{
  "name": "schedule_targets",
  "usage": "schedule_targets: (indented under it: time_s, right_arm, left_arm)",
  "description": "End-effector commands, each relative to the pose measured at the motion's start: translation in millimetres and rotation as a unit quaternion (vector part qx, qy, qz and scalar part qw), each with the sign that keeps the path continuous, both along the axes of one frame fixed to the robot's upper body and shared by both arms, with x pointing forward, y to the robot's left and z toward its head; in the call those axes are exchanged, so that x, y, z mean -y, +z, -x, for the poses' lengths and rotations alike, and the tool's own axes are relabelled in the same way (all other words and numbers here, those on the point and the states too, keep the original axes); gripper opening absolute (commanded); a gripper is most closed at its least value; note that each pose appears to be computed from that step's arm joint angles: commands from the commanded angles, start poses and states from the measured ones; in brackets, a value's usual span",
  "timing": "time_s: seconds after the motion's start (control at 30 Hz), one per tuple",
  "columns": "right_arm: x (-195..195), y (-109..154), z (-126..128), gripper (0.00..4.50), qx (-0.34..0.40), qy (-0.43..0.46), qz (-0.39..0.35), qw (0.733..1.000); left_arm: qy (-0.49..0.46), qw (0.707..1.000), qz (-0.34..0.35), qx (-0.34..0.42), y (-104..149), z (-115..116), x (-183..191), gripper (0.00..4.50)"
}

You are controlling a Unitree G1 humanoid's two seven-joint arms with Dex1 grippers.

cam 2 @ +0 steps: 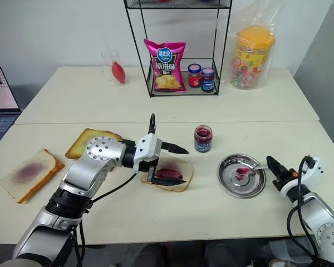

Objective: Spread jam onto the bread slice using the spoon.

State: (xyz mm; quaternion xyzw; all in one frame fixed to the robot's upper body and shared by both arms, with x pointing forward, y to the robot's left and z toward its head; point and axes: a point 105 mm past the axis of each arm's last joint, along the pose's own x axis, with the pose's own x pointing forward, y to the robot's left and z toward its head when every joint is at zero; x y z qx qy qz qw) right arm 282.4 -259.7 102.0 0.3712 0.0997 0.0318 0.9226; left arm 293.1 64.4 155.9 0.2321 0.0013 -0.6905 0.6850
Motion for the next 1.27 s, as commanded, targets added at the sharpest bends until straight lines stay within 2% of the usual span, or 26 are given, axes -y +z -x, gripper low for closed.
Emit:
schedule_targets:
  time_s: [0.03,0.2,0.37,0.43,0.5,0.7,0.77,0.87,0.97,1.07,1.13,1.27]
  right_arm:
    - [8,14,-1,2.22,0.026,-0.017,-0.009,0.999]
    - [13,19,-1,3.17,0.033,-0.031,-0.021,0.999]
    - [14,20,1,4.26,0.029,-0.020,0.006,0.999]
    - [15,20,1,4.49,0.026,-0.017,0.021,0.999]
    - [19,21,3,4.49,0.020,-0.017,0.040,0.999]
    - [40,45,19,4.49,0.016,0.031,0.205,0.978]
    - [31,61,20,4.49,0.027,0.088,0.273,0.958]
    - [17,71,26,4.49,0.033,0.162,0.319,0.933]
    - [-20,77,55,4.49,0.024,0.333,0.322,0.886]
    - [-44,75,80,4.49,0.010,0.441,0.309,0.842]
    - [-50,69,83,4.49,0.003,0.462,0.313,0.829]
    - [-52,58,80,4.49,0.003,0.459,0.308,0.833]
  left_arm:
    - [0.000,1.000,0.012,0.017,9,4,-1,4.50]
    - [0.005,1.000,0.013,0.014,9,4,-3,4.50]
    - [0.011,1.000,0.012,0.014,9,4,-6,4.50]
    - [0.018,1.000,0.013,0.015,10,1,-9,4.50]
    - [0.031,0.999,0.015,0.014,13,-2,-14,4.50]
    - [0.146,0.989,0.028,-0.014,34,-26,-64,4.50]
    - [0.200,0.980,0.017,-0.010,39,-34,-93,4.50]
    - [0.248,0.969,-0.007,-0.014,38,-34,-119,4.50]
    - [0.301,0.952,-0.043,-0.034,29,-21,-159,4.50]
    - [0.321,0.943,-0.052,-0.067,20,-3,-176,4.50]
    - [0.332,0.938,-0.052,-0.082,14,6,-182,4.50]
    - [0.335,0.936,-0.049,-0.100,1,17,-180,4.50]
